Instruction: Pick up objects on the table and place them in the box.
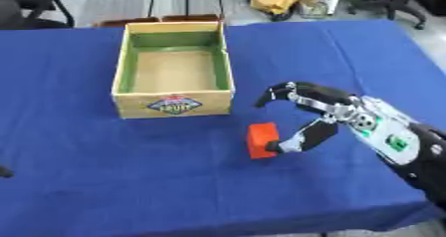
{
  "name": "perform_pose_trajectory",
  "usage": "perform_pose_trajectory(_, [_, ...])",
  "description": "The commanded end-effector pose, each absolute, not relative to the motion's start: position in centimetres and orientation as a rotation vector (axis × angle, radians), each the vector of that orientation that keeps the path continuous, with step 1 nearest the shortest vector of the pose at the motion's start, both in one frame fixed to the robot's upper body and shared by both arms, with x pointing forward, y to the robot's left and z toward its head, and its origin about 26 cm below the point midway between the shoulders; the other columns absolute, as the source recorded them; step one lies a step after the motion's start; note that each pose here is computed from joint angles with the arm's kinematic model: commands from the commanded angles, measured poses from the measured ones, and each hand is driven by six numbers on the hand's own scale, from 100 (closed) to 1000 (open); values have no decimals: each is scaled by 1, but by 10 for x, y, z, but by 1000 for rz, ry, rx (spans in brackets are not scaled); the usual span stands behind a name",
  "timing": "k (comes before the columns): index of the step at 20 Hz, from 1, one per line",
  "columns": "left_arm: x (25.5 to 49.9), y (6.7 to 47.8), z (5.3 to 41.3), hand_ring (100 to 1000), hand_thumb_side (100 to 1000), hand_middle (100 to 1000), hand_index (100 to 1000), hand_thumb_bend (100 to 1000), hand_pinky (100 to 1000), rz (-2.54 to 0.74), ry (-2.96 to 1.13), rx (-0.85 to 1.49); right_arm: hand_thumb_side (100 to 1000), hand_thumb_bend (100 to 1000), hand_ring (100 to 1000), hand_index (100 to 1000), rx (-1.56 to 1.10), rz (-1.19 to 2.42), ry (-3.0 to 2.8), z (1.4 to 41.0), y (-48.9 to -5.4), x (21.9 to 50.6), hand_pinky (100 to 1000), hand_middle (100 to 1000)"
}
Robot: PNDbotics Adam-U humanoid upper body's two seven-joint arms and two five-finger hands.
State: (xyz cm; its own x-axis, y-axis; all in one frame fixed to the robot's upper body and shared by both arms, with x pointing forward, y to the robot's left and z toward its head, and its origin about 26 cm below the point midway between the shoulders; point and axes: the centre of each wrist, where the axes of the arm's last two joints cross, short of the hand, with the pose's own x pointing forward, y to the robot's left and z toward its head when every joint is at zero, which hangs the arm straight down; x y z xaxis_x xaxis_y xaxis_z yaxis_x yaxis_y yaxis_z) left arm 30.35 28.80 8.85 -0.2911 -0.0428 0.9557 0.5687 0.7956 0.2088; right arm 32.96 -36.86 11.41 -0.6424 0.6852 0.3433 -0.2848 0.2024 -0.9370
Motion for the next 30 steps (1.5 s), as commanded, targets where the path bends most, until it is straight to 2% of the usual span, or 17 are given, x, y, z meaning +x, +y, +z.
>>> perform_pose_trajectory(1, [304,288,96,574,1000,510,716,253,653,-646,-1800,-408,533,537,830,850,-419,1573,-1672,120,-377,335,825,736])
perform_pose_trajectory(18, [304,288,95,574,1000,510,715,253,653,-646,-1795,-409,560,540,814,848,-403,1619,-1593,96,-380,344,826,722])
perform_pose_trajectory(30, [303,288,93,574,1000,510,715,253,653,-645,-1792,-408,552,520,763,828,-476,1656,-1586,95,-384,349,766,674])
